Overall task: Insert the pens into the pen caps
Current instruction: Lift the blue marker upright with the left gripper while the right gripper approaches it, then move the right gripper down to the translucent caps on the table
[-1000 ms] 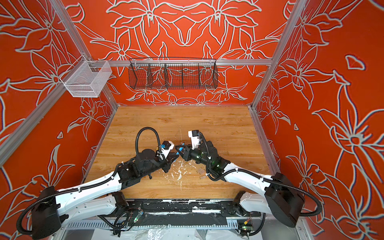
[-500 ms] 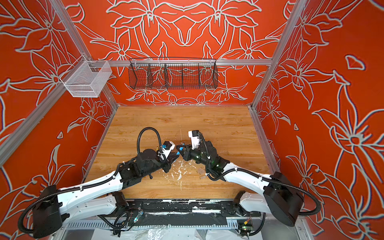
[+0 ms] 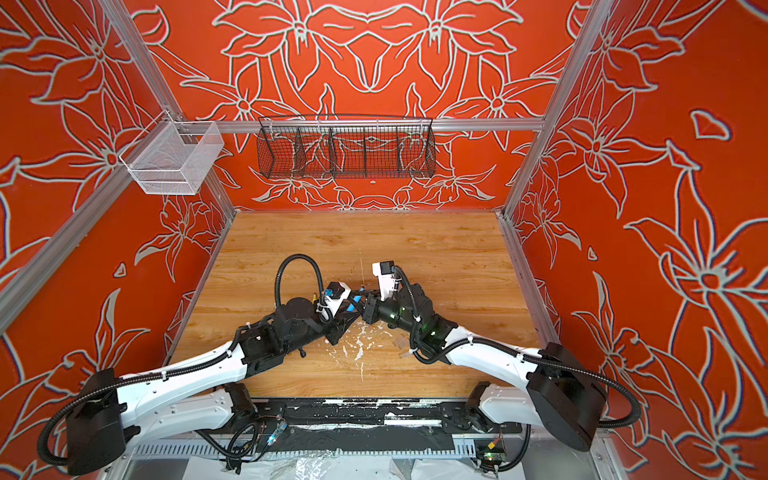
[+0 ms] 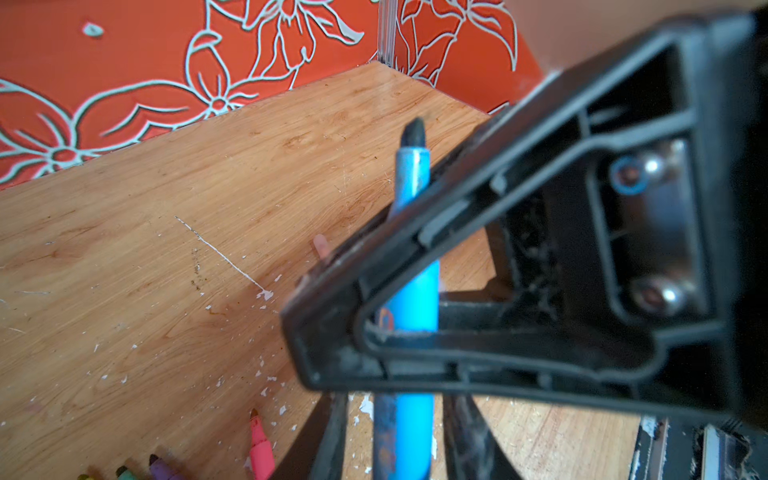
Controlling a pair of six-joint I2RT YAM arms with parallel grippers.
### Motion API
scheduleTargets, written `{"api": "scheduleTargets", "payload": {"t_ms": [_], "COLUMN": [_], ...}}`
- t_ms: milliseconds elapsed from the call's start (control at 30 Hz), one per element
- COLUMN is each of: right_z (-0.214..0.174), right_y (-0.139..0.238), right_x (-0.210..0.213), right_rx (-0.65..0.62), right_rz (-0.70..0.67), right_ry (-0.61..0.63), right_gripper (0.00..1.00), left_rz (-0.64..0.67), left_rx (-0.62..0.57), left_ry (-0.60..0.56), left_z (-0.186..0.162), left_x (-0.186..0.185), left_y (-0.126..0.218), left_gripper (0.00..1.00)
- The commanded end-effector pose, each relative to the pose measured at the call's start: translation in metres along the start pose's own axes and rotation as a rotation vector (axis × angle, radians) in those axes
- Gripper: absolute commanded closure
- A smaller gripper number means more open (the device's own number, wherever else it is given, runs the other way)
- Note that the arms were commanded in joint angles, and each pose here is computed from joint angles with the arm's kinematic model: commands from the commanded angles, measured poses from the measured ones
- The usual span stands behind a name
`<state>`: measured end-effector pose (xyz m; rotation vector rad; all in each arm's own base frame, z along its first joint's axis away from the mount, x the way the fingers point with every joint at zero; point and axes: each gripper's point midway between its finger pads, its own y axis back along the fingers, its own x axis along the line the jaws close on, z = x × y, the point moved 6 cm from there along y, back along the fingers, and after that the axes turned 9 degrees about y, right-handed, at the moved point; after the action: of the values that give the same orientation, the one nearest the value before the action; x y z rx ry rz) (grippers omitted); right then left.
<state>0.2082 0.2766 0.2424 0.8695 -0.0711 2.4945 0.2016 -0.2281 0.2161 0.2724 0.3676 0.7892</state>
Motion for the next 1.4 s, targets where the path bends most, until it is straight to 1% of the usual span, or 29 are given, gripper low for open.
{"api": "scheduleTargets", "payload": {"t_ms": [0, 100, 133, 233, 300, 367, 500, 600, 733, 800, 867, 967, 1133, 1267, 1367], "right_z": [0.004, 0.003, 0.003, 0.003, 0.005, 0.005, 0.006, 0.006, 0.004, 0.001, -0.001, -0.007, -0.023, -0.029, -0.038], "right_y": [-0.003, -0.005, -0.005, 0.000, 0.006, 0.015, 0.042, 0.070, 0.106, 0.123, 0.135, 0.145, 0.147, 0.142, 0.135], "right_x": [0.007, 0.005, 0.004, 0.003, 0.001, -0.002, -0.013, -0.025, -0.040, -0.048, -0.053, -0.057, -0.063, -0.068, -0.072], "right_rx": [-0.023, -0.014, -0.012, -0.017, -0.026, -0.028, -0.023, -0.016, 0.006, 0.024, 0.033, 0.052, 0.108, 0.179, 0.255], "right_rz": [0.031, 0.020, 0.014, -0.007, -0.036, -0.086, -0.253, -0.419, -0.623, -0.725, -0.790, -0.826, -0.837, -0.865, -0.878], "right_ry": [0.004, 0.004, 0.006, 0.020, 0.032, 0.054, 0.100, 0.129, 0.159, 0.168, 0.168, 0.157, 0.122, 0.118, 0.098], "right_gripper": [1.00, 1.00, 0.98, 0.78, 0.69, 0.63, 0.56, 0.54, 0.48, 0.48, 0.48, 0.48, 0.47, 0.48, 0.50], "left_rz": [-0.026, -0.021, -0.018, -0.012, 0.004, 0.015, 0.068, 0.077, 0.101, 0.104, 0.097, 0.078, 0.037, 0.019, 0.015], "left_rx": [-0.029, -0.037, -0.039, -0.040, -0.041, -0.042, -0.046, -0.032, -0.021, -0.012, -0.014, -0.016, -0.028, -0.042, -0.046], "left_ry": [-0.009, -0.001, 0.001, 0.001, 0.009, 0.013, 0.040, 0.050, 0.069, 0.078, 0.080, 0.078, 0.082, 0.083, 0.087], "left_z": [0.004, 0.005, 0.005, 0.006, 0.006, 0.006, 0.009, 0.011, 0.015, 0.017, 0.019, 0.025, 0.031, 0.028, 0.028], "left_x": [-0.004, -0.003, -0.003, -0.002, 0.000, 0.001, 0.006, 0.007, 0.008, 0.007, 0.006, 0.003, -0.003, -0.004, -0.004], "left_y": [-0.001, -0.001, -0.001, 0.000, 0.000, 0.000, 0.001, 0.002, 0.004, 0.004, 0.005, 0.006, 0.007, 0.009, 0.011], "left_gripper": [0.78, 0.98, 1.00, 1.00, 1.00, 1.00, 1.00, 1.00, 1.00, 1.00, 1.00, 1.00, 1.00, 1.00, 1.00]}}
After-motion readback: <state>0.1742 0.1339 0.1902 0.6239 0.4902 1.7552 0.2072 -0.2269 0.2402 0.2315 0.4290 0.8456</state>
